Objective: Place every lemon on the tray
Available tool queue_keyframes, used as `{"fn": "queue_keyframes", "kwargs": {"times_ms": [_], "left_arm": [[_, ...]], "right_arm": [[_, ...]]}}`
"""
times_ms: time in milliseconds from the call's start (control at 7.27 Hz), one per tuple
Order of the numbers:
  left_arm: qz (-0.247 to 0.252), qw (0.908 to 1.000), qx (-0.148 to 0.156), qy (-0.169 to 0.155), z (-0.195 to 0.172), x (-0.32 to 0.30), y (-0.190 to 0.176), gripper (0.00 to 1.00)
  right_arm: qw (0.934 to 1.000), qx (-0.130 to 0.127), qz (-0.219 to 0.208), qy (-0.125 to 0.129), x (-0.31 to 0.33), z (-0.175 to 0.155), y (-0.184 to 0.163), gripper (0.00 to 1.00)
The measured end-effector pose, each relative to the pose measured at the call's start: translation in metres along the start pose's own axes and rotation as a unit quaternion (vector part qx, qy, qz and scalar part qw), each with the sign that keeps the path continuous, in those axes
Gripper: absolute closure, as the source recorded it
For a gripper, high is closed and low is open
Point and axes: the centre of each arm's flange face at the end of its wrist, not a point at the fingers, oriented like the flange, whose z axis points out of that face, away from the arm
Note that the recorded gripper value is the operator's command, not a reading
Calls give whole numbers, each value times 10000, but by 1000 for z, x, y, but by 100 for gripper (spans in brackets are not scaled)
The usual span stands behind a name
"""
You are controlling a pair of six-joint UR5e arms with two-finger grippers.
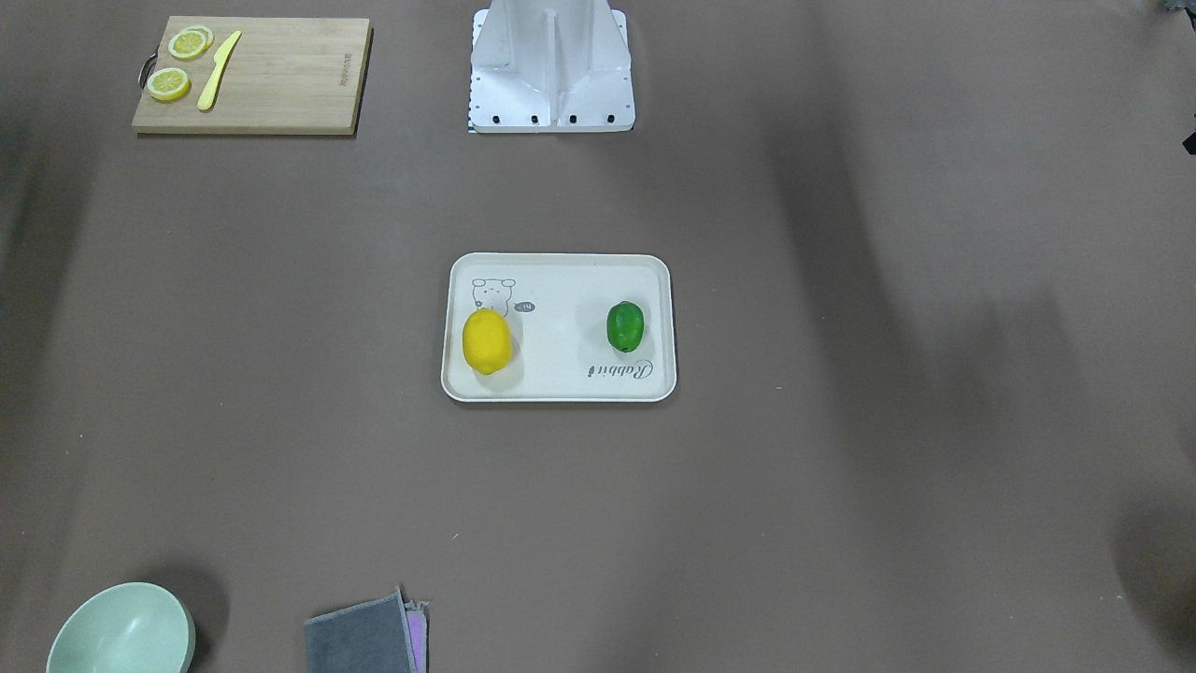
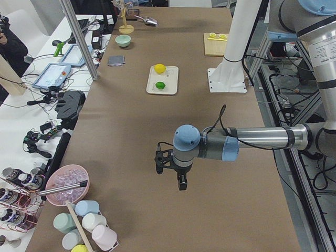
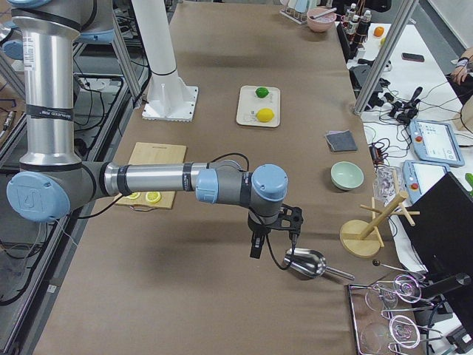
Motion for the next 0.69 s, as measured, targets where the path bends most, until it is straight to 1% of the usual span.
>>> {"fn": "queue_keyframes", "kwargs": {"times_ms": [688], "left_arm": [[-38,10000,-35,-8,4,-4,2,2]], "right_arm": [[10000,18,-13,-3,-2,-2,0,0]]}}
